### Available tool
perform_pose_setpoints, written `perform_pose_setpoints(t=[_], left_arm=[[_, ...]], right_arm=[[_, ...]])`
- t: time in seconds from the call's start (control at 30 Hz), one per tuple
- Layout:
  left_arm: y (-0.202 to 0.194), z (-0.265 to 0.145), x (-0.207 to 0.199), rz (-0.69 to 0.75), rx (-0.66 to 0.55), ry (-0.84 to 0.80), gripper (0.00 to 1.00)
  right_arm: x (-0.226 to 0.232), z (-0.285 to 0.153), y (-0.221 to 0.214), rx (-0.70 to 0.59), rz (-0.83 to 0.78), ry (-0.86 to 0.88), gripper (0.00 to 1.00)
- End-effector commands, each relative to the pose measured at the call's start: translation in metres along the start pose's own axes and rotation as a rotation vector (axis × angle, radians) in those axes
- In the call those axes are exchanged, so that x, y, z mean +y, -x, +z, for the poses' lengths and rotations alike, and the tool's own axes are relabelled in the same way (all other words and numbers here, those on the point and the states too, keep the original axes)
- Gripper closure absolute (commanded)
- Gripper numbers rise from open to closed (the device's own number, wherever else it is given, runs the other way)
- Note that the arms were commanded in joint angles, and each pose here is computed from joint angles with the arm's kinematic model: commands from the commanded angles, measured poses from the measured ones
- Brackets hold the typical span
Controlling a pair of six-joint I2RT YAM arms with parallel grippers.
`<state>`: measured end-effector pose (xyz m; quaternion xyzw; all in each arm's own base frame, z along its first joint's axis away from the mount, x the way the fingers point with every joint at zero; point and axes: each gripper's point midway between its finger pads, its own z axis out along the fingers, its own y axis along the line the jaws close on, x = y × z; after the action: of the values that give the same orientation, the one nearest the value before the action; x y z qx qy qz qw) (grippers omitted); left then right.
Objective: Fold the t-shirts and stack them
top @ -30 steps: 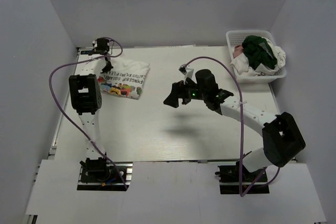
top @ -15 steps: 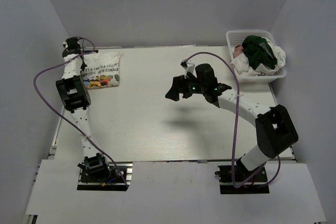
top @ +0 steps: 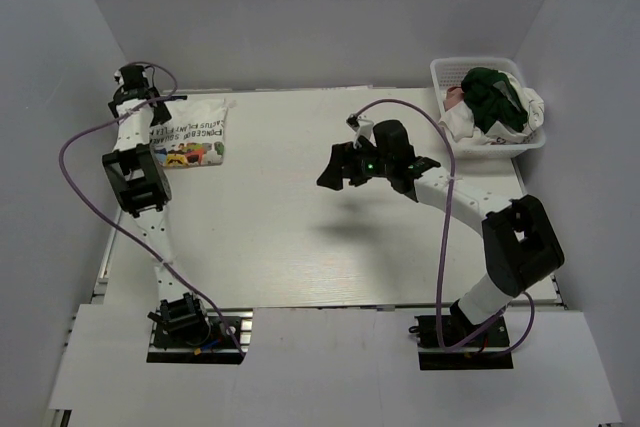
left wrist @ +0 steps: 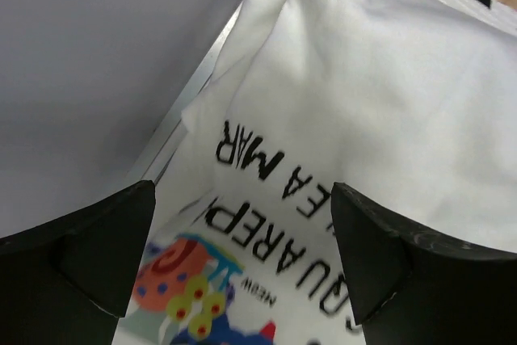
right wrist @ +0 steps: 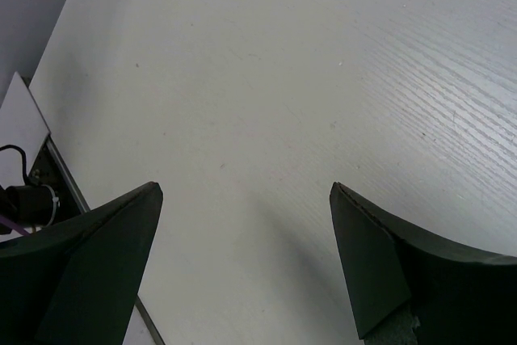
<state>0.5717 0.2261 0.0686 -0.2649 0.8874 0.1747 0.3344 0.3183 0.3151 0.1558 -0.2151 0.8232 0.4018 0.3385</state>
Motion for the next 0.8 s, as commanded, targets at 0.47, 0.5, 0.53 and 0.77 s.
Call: perform_pose_setpoints(t=[0.47,0.5,0.53,0.77], left_arm=[[-0.117,-0.317,-0.139,-0.105,-0.031,-0.551,0.0],[-0.141,-0.337,-0.15,-0.088,-0.011,-0.629,0.0],[-0.142,-0.372,-0.155,-0.101,-0.072,-0.742,0.0],[-0.223,-0.418,-0.126,-0.027,-0.047,-0.795,0.0]], right_arm=[[-0.029,-0.079,-0.019,-0.197,0.153,-0.313,0.1],[-0.027,-0.096,-0.012,-0.251,0.14,-0.343,0.1],[-0.043,-0.101,-0.031,-0.23,0.16,-0.418,0.1],[-0.051,-0.141,-0.037,-0.33,0.145,-0.529,0.1]])
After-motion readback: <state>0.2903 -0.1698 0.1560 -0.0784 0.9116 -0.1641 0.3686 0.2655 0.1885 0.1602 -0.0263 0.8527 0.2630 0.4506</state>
